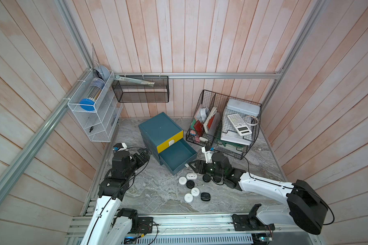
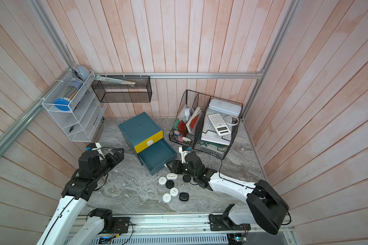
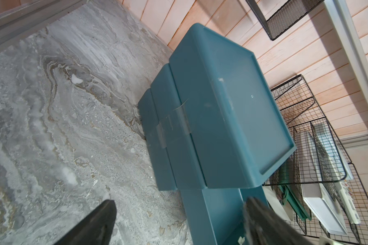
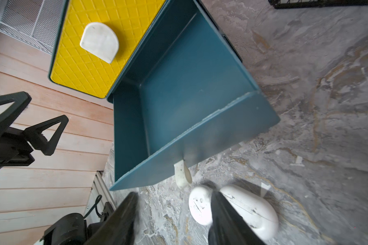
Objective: Put the bluetooth earphones in the drawer according to color
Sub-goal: Pick up the Bluetooth earphone from the center of the board.
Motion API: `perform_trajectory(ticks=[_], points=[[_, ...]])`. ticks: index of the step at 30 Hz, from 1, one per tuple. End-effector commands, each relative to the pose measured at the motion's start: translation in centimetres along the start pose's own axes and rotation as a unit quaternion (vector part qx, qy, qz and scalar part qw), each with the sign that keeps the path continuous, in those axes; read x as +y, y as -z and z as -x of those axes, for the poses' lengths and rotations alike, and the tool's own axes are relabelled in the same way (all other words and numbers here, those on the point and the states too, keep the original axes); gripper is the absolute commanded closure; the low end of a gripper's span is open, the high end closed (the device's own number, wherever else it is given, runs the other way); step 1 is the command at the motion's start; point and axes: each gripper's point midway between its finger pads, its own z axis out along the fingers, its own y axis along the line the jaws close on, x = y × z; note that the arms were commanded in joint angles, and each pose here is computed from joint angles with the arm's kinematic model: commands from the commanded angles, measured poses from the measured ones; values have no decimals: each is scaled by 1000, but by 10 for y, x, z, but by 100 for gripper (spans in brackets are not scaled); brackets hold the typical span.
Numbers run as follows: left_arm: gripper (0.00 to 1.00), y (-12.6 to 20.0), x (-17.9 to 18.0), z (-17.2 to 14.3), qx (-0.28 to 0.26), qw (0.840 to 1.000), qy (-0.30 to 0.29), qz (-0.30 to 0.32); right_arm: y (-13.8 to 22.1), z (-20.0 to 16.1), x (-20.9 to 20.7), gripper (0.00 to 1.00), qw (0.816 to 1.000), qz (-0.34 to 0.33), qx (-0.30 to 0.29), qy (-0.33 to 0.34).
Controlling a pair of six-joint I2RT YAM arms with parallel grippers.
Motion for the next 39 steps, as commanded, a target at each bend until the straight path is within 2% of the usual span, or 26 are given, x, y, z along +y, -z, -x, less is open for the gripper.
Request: perform_trajectory(ticks=[1, 5, 16, 27, 33, 39], points=[[0, 1, 17, -27, 32, 999, 21, 13, 7, -25, -27, 40, 997, -52, 36, 39], [0, 1, 16, -45, 47, 998, 37, -5, 10, -48, -38, 39, 993, -68, 66, 67], [0, -11, 24, -84, 81, 996, 35, 2, 11, -105, -56, 33, 970, -131, 138, 150], [0, -14, 27, -84, 78, 996, 30, 10, 4, -146, -75, 33, 929, -198, 234, 206], [0, -14, 28, -84, 78, 996, 30, 12, -3, -158, -82, 30, 912, -231, 255, 226], [0, -14, 27, -85, 79, 996, 30, 11, -2, -162, -84, 29, 903, -250, 261, 234]])
